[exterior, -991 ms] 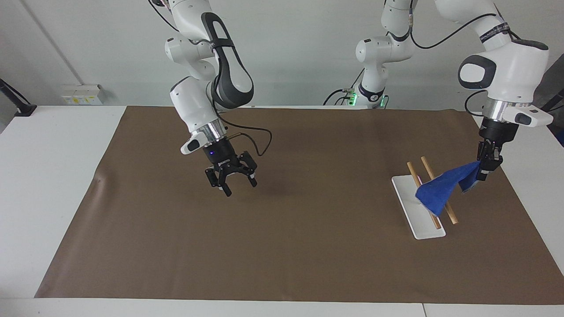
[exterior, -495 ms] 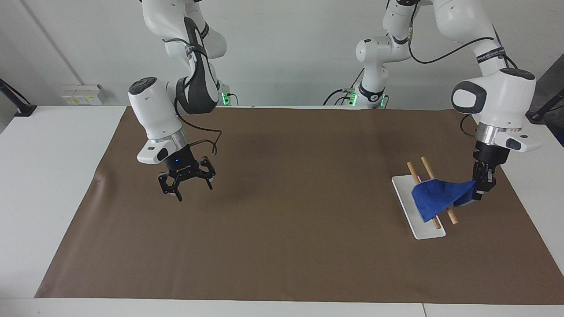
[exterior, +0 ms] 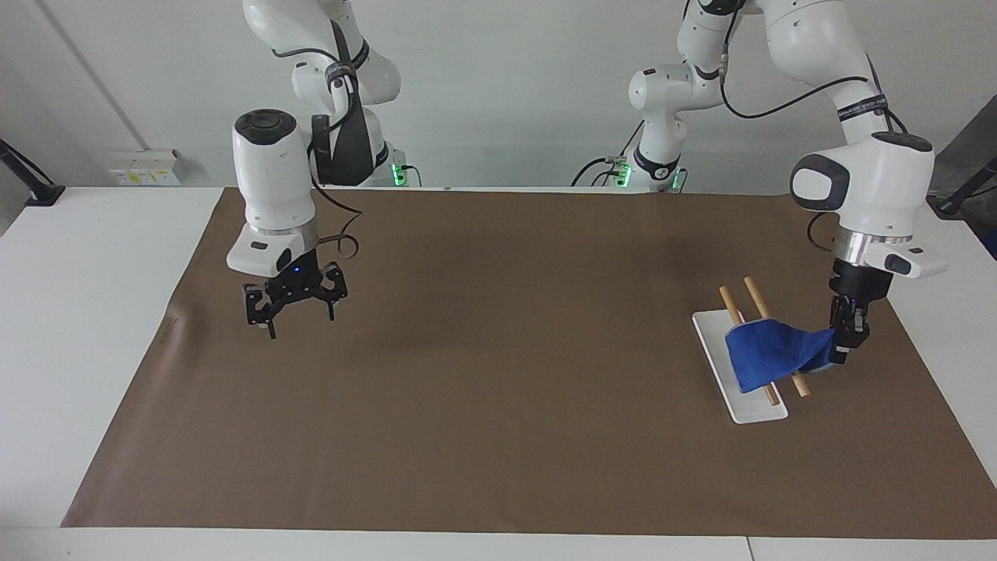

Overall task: Right arm passes towel to left arm to hang
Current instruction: 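Drape the towel over the wooden rack with the left gripper while the right gripper retracts, then open the left gripper to release the towel on the rack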

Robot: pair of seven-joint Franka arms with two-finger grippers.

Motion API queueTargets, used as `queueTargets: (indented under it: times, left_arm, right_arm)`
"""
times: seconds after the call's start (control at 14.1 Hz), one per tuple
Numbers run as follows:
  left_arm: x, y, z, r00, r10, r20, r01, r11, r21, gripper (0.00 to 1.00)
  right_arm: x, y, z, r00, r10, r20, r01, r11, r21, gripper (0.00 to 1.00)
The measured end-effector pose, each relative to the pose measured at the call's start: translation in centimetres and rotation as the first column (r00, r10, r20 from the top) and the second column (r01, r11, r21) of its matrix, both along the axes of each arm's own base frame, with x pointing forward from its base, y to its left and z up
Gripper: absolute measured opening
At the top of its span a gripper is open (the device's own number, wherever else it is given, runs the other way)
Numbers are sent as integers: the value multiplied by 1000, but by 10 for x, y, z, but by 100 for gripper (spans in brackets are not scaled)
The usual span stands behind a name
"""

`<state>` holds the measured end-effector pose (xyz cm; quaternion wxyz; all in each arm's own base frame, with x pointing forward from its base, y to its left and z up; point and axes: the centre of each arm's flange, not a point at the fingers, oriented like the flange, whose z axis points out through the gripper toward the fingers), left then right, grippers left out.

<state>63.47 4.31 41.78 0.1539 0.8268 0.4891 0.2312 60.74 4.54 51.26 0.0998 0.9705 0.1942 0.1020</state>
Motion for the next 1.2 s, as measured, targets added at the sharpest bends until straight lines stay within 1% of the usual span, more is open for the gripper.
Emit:
queueTargets:
  times: [0.14, 0.21, 0.28, 0.5, 0.57, 0.78, 0.85, 1.06, 1.2]
  left_arm:
    - [2, 0, -13, 1000, 1, -13, -1, 1000, 0, 2]
    - [2, 1, -16, 1000, 2, -17, -2, 1000, 0, 2]
    - [2, 2, -16, 1000, 3, -18, -3, 1000, 1, 9]
    - [3, 8, -14, 1000, 12, -14, -12, 1000, 2, 40]
    - [5, 10, -10, 1000, 16, -6, -16, 1000, 3, 56]
    - [16, 23, 10, 999, 36, 28, -36, 999, 3, 87]
    - [20, 28, 16, 999, 40, 18, -40, 999, 0, 99]
    - [35, 35, 41, 998, 30, -56, -31, 999, -19, 100]
    - [40, 32, 58, 992, 6, -130, -11, 999, -36, 100]
  right_arm:
    - [-12, -4, 24, 993, -119, -19, 120, 993, 17, 100]
    - [-18, -6, 38, 982, -186, -35, 187, 982, 35, 100]
    - [-23, -11, 51, 970, -239, -54, 242, 968, 63, 100]
    - [-31, -37, 77, 932, -341, -120, 355, 926, 126, 100]
    - [-35, -46, 84, 917, -373, -145, 392, 910, 136, 100]
    - [-43, -60, 95, 866, -455, -208, 490, 856, 166, 100]
    - [-44, -61, 95, 854, -471, -220, 510, 842, 175, 100]
    - [-44, -62, 91, 845, -483, -230, 524, 833, 177, 100]
    - [-45, -62, 89, 843, -483, -235, 526, 833, 175, 100]
